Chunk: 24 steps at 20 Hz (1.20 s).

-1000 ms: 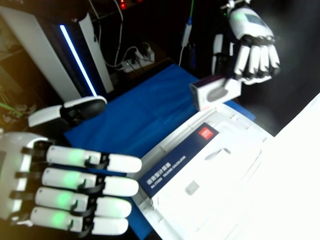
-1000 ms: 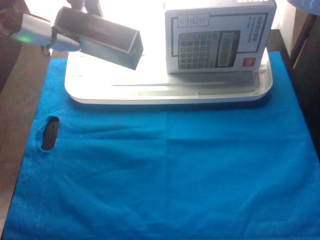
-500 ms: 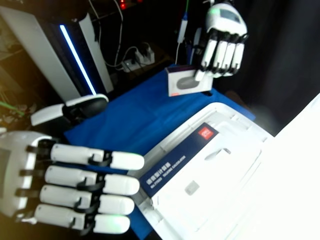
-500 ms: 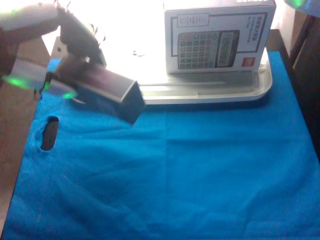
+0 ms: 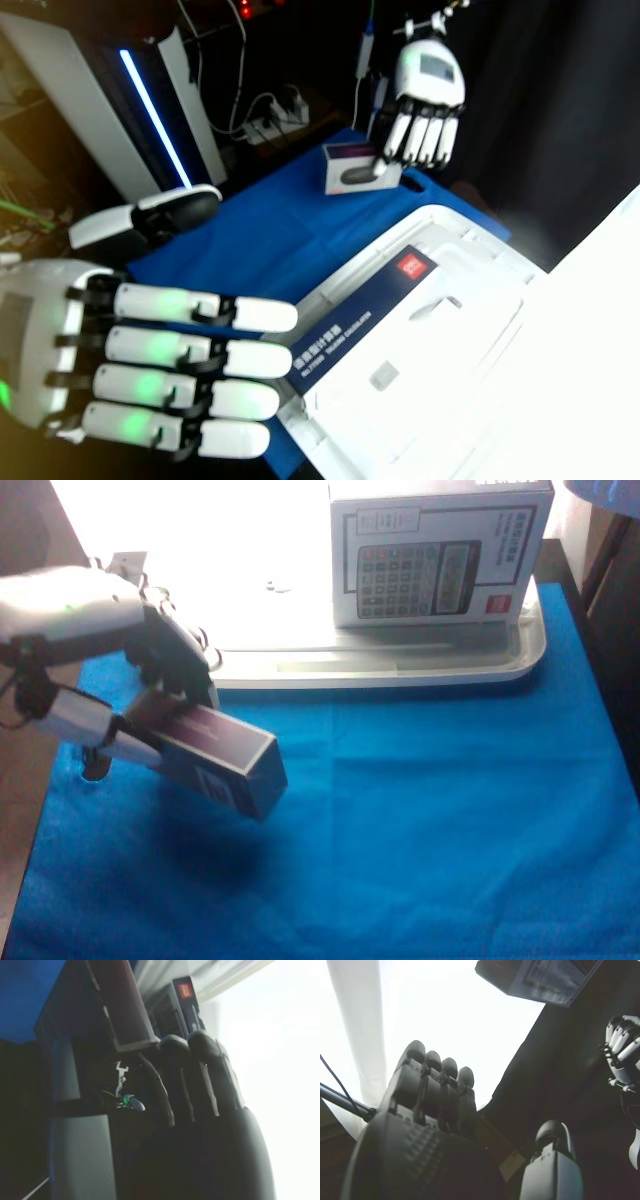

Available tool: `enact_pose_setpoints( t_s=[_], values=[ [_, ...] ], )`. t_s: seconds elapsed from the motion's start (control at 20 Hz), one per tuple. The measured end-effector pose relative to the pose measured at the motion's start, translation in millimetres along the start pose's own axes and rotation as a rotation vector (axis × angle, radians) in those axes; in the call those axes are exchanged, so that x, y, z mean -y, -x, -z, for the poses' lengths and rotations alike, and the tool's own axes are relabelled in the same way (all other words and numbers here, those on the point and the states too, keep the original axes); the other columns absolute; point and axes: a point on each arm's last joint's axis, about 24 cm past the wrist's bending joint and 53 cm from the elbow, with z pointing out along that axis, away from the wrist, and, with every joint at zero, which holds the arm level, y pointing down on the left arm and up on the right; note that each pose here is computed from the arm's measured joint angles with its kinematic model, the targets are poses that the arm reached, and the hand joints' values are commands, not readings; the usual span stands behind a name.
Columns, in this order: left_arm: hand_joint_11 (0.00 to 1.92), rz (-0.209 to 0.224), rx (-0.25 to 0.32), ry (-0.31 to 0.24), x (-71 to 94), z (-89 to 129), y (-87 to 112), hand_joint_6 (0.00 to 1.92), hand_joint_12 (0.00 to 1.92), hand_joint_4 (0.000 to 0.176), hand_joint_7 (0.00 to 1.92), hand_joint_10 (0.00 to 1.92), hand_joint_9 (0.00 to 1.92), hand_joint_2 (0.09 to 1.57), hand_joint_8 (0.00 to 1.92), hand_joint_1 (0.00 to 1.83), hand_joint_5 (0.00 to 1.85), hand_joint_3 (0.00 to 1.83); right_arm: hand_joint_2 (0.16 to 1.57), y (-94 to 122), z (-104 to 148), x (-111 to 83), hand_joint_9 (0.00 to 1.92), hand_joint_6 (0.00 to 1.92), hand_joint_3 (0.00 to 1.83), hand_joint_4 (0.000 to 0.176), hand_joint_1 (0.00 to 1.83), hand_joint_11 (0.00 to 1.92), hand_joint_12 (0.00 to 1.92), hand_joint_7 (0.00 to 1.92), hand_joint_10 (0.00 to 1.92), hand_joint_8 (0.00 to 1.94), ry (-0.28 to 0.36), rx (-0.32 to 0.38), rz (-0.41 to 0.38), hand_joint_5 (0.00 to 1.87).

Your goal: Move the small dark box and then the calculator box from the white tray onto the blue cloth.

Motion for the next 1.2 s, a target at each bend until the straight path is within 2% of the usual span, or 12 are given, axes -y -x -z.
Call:
enact_pose_setpoints(
  t_s=[0.05, 0.15, 0.25, 0.35, 0.4, 0.45, 0.55, 0.65, 0.7, 0.75, 1.15, 1.2],
  values=[
    [0.67, 0.007, -0.004, -0.001, -0.8, -2.0, -2.9, 0.76, 1.92, 0.0, 0.85, 1.88, 0.76, 1.06, 1.55, 1.19, 1.1, 0.0, 0.9, -0.4, 0.0, -0.2, 0.28, 0.0, 0.0, 0.0, 0.23, 0.0, 0.62, 0.35, 0.0, 0.0, 0.001, -0.002, 0.0, 0.38],
    [0.5, 0.016, -0.004, 0.0, -3.0, -4.2, -4.9, 0.67, 1.92, 0.0, 0.89, 1.58, 0.66, 1.13, 1.38, 1.25, 1.04, 0.0, 0.9, -0.4, 0.0, -0.2, 0.28, 0.0, 0.0, 0.0, 0.22, 0.0, 0.65, 0.37, 0.0, 0.0, 0.001, -0.002, -0.002, 0.37],
    [0.55, 0.017, -0.005, 0.0, -3.1, -4.6, -5.5, 0.7, 1.92, 0.0, 0.88, 1.61, 0.67, 1.14, 1.4, 1.25, 1.01, 0.0, 0.89, -0.4, 0.0, -0.2, 0.28, 0.0, 0.0, 0.0, 0.22, 0.0, 0.68, 0.38, 0.0, 0.0, 0.001, -0.002, -0.003, 0.36],
    [0.37, 0.016, -0.005, 0.0, -3.1, -4.6, -5.5, 0.99, 1.72, 0.0, 0.91, 1.2, 0.65, 1.16, 1.25, 1.21, 0.87, 0.0, 0.88, -1.2, 0.0, -0.4, 0.29, 0.0, 0.0, 0.0, 0.2, 0.0, 0.72, 0.36, 0.0, 0.0, 0.002, -0.005, -0.001, 0.33],
    [0.14, 0.016, -0.005, 0.0, -3.0, -4.6, -5.5, 0.47, 1.48, 0.003, 0.82, 0.79, 0.59, 1.04, 0.61, 1.02, 0.76, 0.0, 0.88, -1.2, 0.0, -0.4, 0.29, 0.0, 0.0, 0.0, 0.2, 0.0, 0.72, 0.35, 0.0, 0.0, 0.002, -0.005, -0.001, 0.32],
    [0.06, 0.017, -0.005, 0.0, -3.1, -4.6, -5.4, 0.18, 1.3, 0.01, 0.84, 0.45, 0.64, 0.99, 0.26, 0.99, 0.74, 0.0, 0.88, -1.3, 0.5, 0.0, 0.28, 0.0, 0.0, 0.0, 0.2, 0.0, 0.73, 0.34, 0.0, 0.0, 0.001, -0.005, -0.001, 0.31],
    [0.04, 0.019, -0.003, -0.001, -2.6, -4.7, -5.1, 0.01, 0.85, 0.004, 0.71, 0.1, 0.63, 0.89, 0.02, 1.0, 0.58, 0.0, 0.88, -1.7, 0.6, 0.6, 0.28, 0.0, 0.0, 0.0, 0.23, 0.0, 0.7, 0.34, 0.0, 0.0, -0.001, -0.007, -0.001, 0.31],
    [0.15, 0.02, -0.002, -0.003, -2.3, -4.7, -4.9, 0.0, 0.53, 0.043, 0.55, 0.0, 0.51, 0.83, 0.0, 0.97, 0.44, 0.0, 0.9, -1.6, 0.6, 0.5, 0.26, 0.0, 0.0, 0.001, 0.25, 0.0, 0.65, 0.3, 0.0, 0.0, -0.001, -0.006, -0.001, 0.29],
    [0.17, 0.019, -0.002, -0.003, -2.3, -4.3, -4.7, 0.0, 0.51, 0.046, 0.5, 0.0, 0.47, 0.83, 0.0, 0.97, 0.39, 0.0, 0.88, -1.6, 0.6, 0.5, 0.25, 0.0, 0.0, 0.008, 0.28, 0.0, 0.64, 0.29, 0.0, 0.0, -0.001, -0.007, -0.001, 0.26],
    [0.19, 0.019, -0.001, -0.001, -2.6, -3.1, -3.7, 0.0, 0.59, 0.014, 0.48, 0.0, 0.47, 0.79, 0.0, 1.0, 0.39, 0.0, 0.87, -2.0, 0.5, 0.6, 0.23, 0.0, 0.0, 0.01, 0.3, 0.0, 0.65, 0.24, 0.0, 0.0, -0.001, -0.007, -0.002, 0.25],
    [0.09, 0.017, 0.009, -0.009, -0.5, 1.8, 0.8, 0.0, 0.91, 0.01, 0.47, 0.01, 0.51, 0.79, 0.0, 0.99, 0.36, 0.0, 0.84, -2.5, 0.4, 0.8, 0.2, 0.0, 0.0, 0.01, 0.37, 0.0, 0.64, 0.15, 0.0, 0.0, -0.001, -0.007, -0.004, 0.24],
    [0.07, 0.027, 0.018, -0.012, -0.1, 2.0, 3.2, 0.0, 1.0, 0.006, 0.47, 0.01, 0.53, 0.78, 0.0, 0.98, 0.37, 0.0, 0.8, -2.0, 0.1, 1.4, 0.2, 0.0, 0.0, 0.048, 0.41, 0.0, 0.84, 0.16, 0.01, 0.0, -0.001, -0.007, -0.002, 0.27]
  ],
)
